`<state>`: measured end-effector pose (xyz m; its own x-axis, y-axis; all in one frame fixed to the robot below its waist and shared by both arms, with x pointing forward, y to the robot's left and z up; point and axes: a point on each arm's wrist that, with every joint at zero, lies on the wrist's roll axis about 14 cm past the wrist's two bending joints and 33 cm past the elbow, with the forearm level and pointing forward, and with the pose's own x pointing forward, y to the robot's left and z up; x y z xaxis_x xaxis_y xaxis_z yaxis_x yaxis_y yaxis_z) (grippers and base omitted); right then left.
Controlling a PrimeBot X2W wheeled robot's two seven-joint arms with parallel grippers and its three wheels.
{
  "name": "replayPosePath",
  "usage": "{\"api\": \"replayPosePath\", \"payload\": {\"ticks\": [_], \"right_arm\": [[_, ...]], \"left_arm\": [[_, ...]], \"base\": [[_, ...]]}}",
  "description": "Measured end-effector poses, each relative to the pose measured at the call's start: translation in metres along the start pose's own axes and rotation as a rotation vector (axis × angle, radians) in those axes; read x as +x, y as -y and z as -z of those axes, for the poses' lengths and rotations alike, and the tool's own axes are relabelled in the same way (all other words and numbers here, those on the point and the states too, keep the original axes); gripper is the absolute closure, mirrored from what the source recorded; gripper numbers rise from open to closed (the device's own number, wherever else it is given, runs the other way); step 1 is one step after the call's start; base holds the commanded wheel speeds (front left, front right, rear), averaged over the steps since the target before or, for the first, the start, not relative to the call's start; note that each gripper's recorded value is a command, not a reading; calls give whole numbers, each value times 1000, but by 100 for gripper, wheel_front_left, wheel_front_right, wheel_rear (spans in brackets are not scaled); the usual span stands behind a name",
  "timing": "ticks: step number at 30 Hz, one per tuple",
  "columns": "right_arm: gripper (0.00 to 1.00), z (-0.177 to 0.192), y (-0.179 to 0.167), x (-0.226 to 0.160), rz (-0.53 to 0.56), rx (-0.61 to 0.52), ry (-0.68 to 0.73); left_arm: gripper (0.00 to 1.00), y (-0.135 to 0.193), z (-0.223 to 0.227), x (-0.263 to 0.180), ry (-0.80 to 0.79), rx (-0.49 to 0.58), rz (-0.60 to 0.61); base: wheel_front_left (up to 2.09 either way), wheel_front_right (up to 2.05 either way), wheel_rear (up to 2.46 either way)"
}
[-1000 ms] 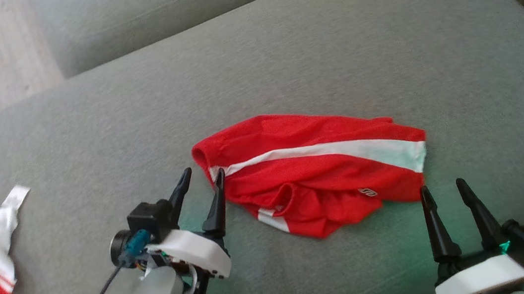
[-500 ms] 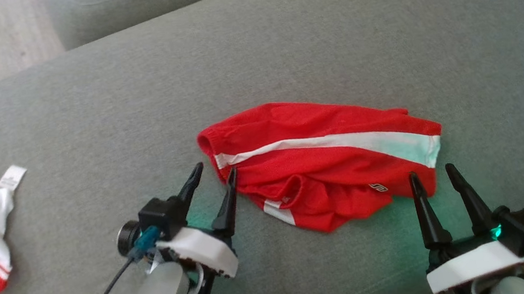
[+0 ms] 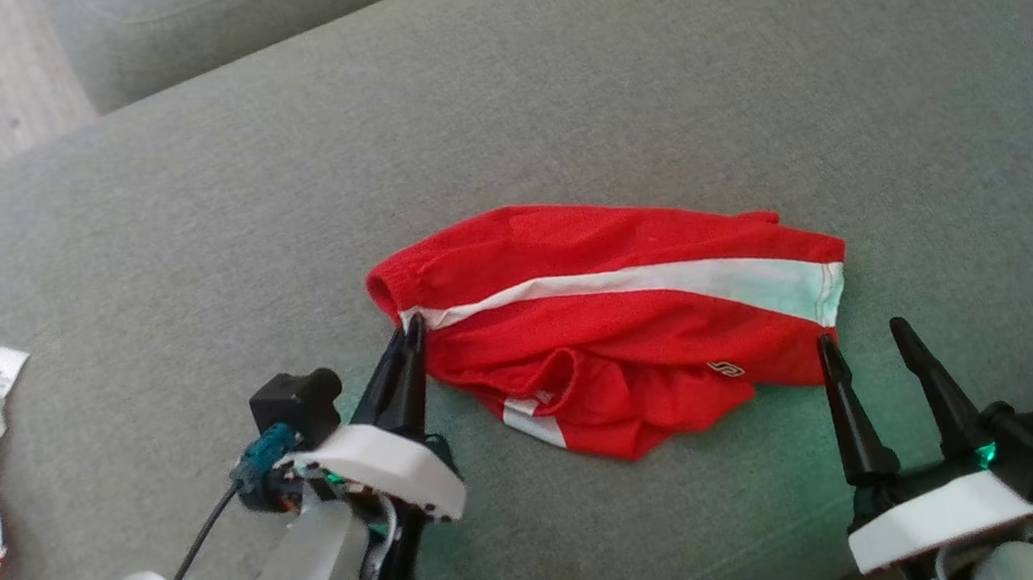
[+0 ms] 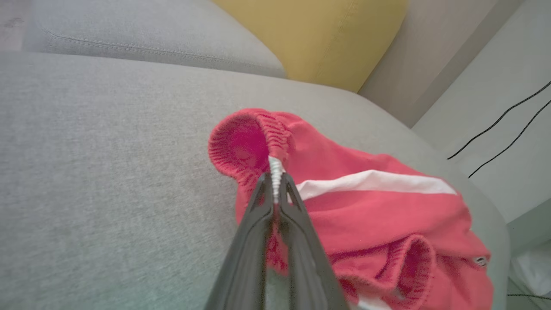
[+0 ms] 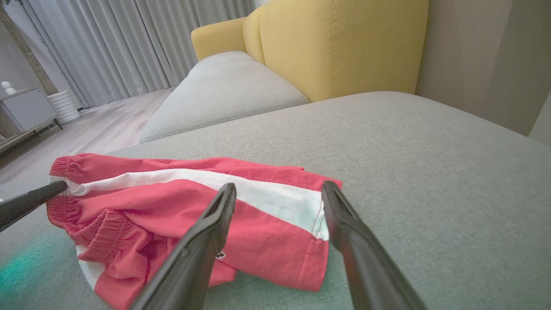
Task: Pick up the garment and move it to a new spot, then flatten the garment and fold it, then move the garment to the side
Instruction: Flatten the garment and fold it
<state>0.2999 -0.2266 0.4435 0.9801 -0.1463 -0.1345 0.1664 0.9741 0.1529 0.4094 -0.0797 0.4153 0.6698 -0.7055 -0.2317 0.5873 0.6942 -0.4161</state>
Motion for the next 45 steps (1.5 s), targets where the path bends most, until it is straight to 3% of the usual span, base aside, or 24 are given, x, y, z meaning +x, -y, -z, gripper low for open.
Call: {"api": "replayPosePath", "payload": {"ticks": [7,12,16,22,27,28,29,30,37,45], "right_arm": [[0,0,-1,1,-4,36,5],[0,11,7,3,32,132,-21],[0,31,10,7,55,199,-80],[0,30,-22,40,-38,240,-99],[0,30,-29,54,-98,197,-119],[44,34,-32,54,-115,183,-135],[67,37,-34,53,-120,183,-144],[98,40,-36,53,-124,187,-155],[100,40,-34,53,-133,179,-161],[100,-98,-6,68,-96,164,276]], "left_arm": [[100,25,-24,-16,82,-122,71],[100,-10,-8,-57,48,-128,-6],[100,-20,-7,-73,47,-128,-43],[100,-25,-17,-76,65,-126,-61],[100,-28,-18,-77,65,-130,-68],[100,-29,-17,-78,65,-131,-71],[100,-30,-17,-78,63,-132,-71],[100,-30,-16,-78,59,-133,-72],[100,-29,-22,-78,75,-127,-65],[100,1,-105,-81,259,47,117]], "base": [[0,0,0],[0,0,0],[0,0,0],[0,0,0],[0,0,0],[0,0,0],[0,0,0],[0,0,0],[0,0,0],[0,0,0]]}}
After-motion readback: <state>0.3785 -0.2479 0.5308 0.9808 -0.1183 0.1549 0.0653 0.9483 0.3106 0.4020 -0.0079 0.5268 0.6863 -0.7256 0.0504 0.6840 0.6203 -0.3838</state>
